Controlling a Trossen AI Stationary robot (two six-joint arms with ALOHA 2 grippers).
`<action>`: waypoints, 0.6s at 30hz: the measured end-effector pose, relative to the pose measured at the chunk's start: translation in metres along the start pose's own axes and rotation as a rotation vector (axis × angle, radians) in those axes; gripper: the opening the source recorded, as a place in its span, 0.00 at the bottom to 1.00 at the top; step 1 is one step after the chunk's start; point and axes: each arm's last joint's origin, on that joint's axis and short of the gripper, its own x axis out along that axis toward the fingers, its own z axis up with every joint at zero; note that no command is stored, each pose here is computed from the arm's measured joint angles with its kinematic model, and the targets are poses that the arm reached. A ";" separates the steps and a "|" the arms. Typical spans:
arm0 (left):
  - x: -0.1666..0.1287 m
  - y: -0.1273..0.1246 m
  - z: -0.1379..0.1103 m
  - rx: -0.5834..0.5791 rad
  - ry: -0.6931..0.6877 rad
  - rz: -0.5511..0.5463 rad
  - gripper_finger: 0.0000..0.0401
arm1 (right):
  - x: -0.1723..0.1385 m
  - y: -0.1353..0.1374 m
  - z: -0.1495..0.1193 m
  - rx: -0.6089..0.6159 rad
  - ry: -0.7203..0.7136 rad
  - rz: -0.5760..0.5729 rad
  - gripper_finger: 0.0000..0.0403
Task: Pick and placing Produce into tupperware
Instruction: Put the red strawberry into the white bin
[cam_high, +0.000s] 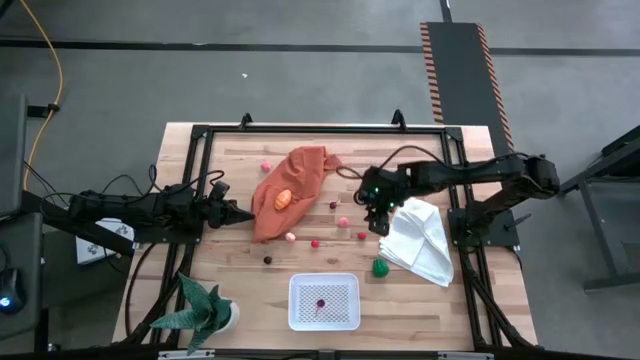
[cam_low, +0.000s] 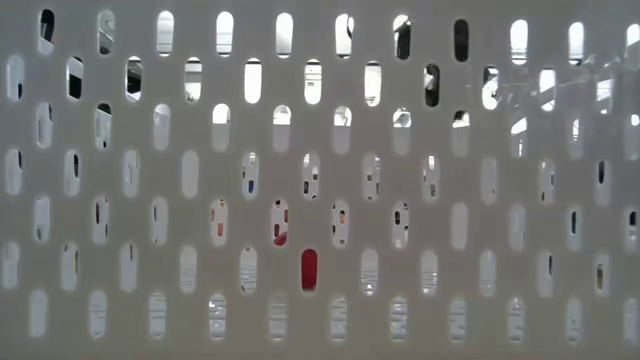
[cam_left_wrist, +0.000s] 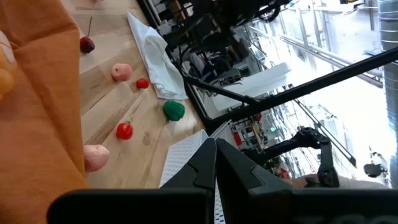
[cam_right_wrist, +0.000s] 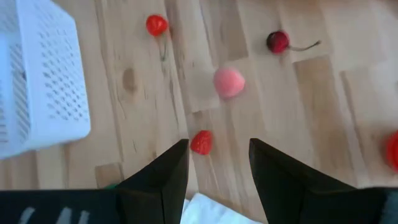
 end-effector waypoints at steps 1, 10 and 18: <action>0.000 0.000 0.000 0.000 -0.001 -0.001 0.00 | 0.003 0.004 -0.003 -0.011 -0.004 -0.006 0.39; 0.000 0.000 0.000 0.000 0.000 0.000 0.00 | 0.023 0.029 -0.021 -0.060 -0.033 -0.055 0.39; 0.000 0.000 0.000 0.000 0.000 0.000 0.00 | 0.024 0.044 -0.025 -0.096 -0.069 -0.107 0.39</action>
